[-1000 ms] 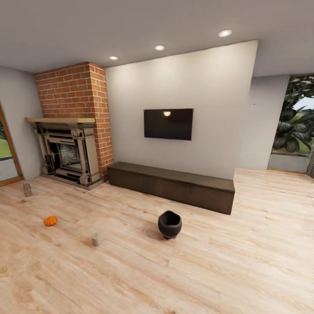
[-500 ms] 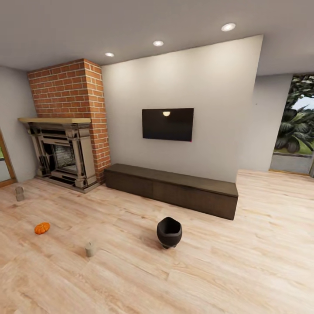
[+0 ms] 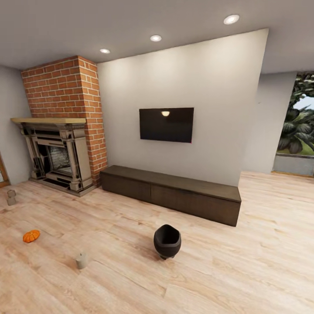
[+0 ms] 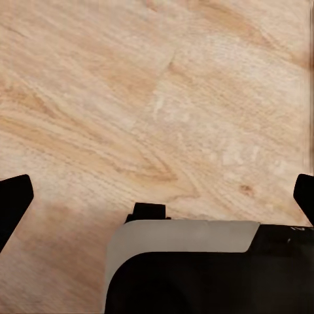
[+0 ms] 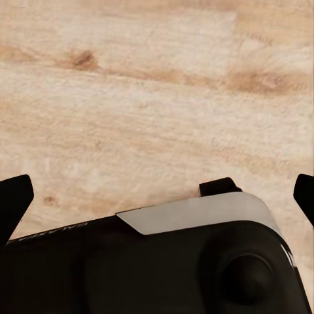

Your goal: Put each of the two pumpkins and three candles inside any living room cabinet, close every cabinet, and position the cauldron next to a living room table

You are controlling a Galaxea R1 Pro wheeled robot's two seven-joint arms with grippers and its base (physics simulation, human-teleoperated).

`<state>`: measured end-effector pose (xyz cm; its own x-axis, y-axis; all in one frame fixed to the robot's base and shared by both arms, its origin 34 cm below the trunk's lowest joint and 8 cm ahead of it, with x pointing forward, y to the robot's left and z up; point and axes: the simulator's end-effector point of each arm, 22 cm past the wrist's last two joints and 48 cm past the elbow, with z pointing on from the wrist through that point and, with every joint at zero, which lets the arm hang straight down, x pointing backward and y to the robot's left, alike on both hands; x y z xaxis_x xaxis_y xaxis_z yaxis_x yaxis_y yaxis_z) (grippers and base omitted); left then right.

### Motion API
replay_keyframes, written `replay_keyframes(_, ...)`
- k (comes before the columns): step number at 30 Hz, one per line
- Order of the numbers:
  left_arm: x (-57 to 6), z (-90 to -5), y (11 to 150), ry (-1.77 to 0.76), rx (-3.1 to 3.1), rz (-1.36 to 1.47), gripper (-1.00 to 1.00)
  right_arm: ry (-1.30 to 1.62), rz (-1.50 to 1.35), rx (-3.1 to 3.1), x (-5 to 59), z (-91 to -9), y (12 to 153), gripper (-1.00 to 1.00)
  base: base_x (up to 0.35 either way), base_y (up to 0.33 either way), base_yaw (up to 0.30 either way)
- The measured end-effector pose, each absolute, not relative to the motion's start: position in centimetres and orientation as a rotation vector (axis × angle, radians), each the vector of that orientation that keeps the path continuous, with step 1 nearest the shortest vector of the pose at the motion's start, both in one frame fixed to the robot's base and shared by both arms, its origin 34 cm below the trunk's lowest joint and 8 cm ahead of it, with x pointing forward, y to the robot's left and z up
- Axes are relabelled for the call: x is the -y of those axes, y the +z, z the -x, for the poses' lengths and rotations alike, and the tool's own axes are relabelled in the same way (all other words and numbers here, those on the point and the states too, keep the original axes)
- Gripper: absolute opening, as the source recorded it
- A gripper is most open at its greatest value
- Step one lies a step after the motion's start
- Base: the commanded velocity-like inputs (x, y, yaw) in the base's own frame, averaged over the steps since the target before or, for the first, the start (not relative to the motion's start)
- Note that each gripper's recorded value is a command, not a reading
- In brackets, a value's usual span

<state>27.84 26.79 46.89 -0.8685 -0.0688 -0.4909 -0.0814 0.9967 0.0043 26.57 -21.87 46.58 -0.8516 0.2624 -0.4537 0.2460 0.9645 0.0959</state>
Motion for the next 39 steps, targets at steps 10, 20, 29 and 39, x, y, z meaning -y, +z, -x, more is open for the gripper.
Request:
replay_keyframes(10, -26.8, -27.6, 46.8, 0.034, -2.633, 0.106, 1.0, 0.047, -0.363, -2.642, 21.9, -26.3, 46.5, 1.0, 0.32, -0.162, 0.0)
replay_keyframes(20, -26.8, -27.1, 46.6, 0.035, -2.649, 0.106, 1.0, 0.043, -0.365, -2.657, 21.9, -25.7, 46.3, 1.0, 0.318, -0.164, 0.0)
replay_keyframes(29, -26.8, -26.5, 46.4, 0.036, -2.664, 0.106, 1.0, 0.042, -0.363, -2.671, 21.8, -25.2, 46.1, 1.0, 0.313, -0.145, -0.008)
replay_keyframes(39, -26.8, -25.9, 46.2, 0.037, -2.68, 0.106, 1.0, 0.039, -0.361, -2.687, 21.8, -24.6, 46.0, 1.0, 0.309, -0.057, -0.057)
